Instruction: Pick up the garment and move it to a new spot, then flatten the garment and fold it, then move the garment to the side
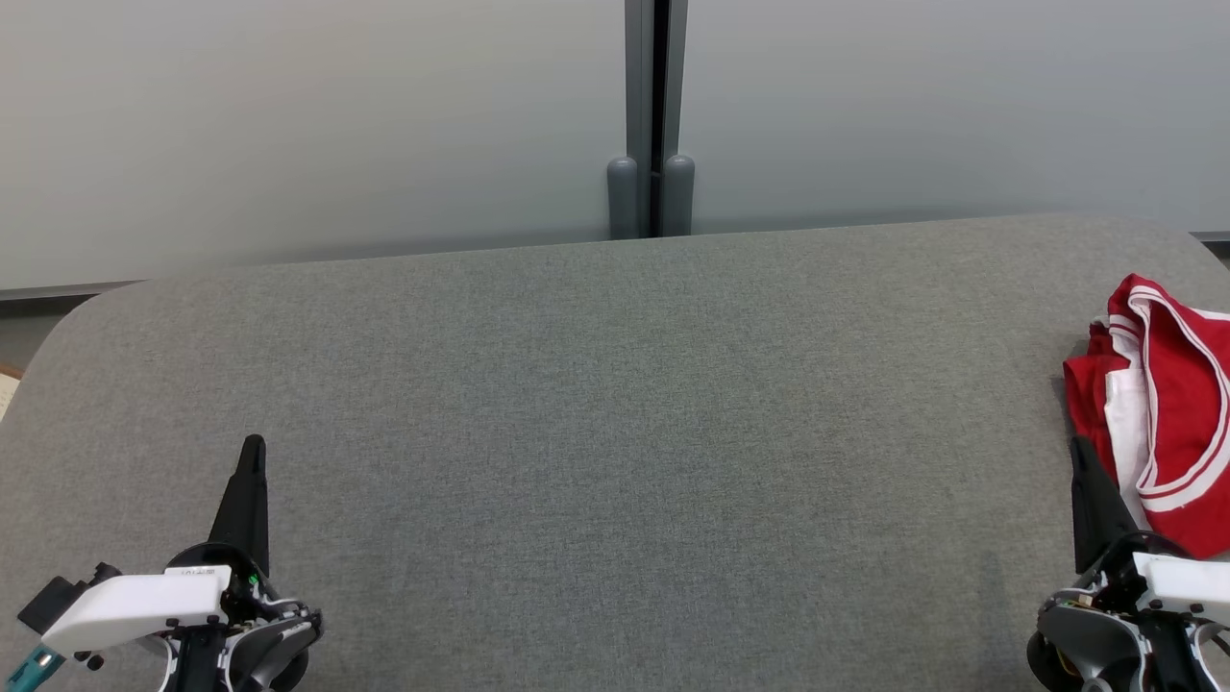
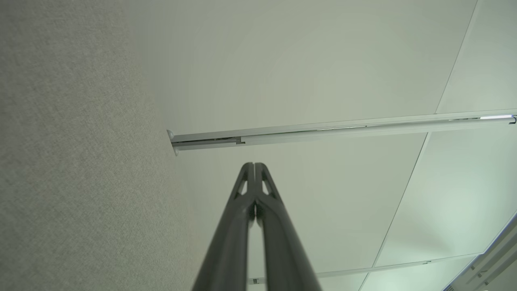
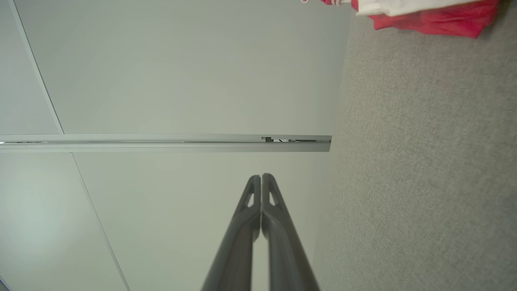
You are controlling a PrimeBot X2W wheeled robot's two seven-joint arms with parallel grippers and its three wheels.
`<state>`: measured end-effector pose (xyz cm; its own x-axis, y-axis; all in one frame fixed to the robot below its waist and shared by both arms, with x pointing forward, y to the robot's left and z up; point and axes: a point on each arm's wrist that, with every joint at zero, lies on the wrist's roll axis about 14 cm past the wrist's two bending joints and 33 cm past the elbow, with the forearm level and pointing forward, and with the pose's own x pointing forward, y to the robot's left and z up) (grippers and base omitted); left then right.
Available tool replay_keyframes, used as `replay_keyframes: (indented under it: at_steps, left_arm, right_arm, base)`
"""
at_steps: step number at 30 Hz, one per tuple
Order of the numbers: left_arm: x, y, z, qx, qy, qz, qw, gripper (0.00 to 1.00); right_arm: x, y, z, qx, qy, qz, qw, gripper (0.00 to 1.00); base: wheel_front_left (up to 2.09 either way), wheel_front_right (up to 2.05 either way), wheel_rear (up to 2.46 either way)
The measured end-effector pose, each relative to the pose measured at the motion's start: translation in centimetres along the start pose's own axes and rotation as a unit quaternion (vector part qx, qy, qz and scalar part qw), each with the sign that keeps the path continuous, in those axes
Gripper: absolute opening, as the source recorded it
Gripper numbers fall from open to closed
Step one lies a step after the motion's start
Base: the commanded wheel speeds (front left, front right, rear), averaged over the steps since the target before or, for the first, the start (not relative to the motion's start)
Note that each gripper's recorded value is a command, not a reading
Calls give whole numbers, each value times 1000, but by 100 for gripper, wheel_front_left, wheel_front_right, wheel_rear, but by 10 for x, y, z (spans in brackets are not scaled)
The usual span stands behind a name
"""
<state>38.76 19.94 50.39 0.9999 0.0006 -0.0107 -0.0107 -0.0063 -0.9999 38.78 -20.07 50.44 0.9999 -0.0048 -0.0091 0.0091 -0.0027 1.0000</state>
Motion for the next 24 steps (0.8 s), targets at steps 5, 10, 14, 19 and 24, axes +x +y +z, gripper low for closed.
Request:
replay_keyframes:
  at_steps: [5, 10, 14, 19, 24]
  left_arm:
    - [0, 0, 0, 0, 0, 0, 1000, 0]
    - [0, -1, 0, 0, 0, -1, 1000, 0]
    - [0, -1, 0, 0, 0, -1, 1000, 0]
    - [0, -1, 0, 0, 0, -1, 1000, 0]
    - [0, -1, 0, -1, 0, -1, 1000, 0]
  right_arm:
    - [0, 0, 0, 0, 0, 0, 1000, 0]
    - [0, 0, 0, 0, 0, 0, 1000, 0]
    - [0, 0, 0, 0, 1, 0, 1000, 0]
    - [0, 0, 0, 0, 1, 0, 1000, 0]
    - [0, 0, 0, 0, 1, 0, 1000, 0]
  base:
    - [0, 0, 0]
    - [0, 0, 0]
    - [0, 0, 0]
    - [0, 0, 0]
    - [0, 0, 0]
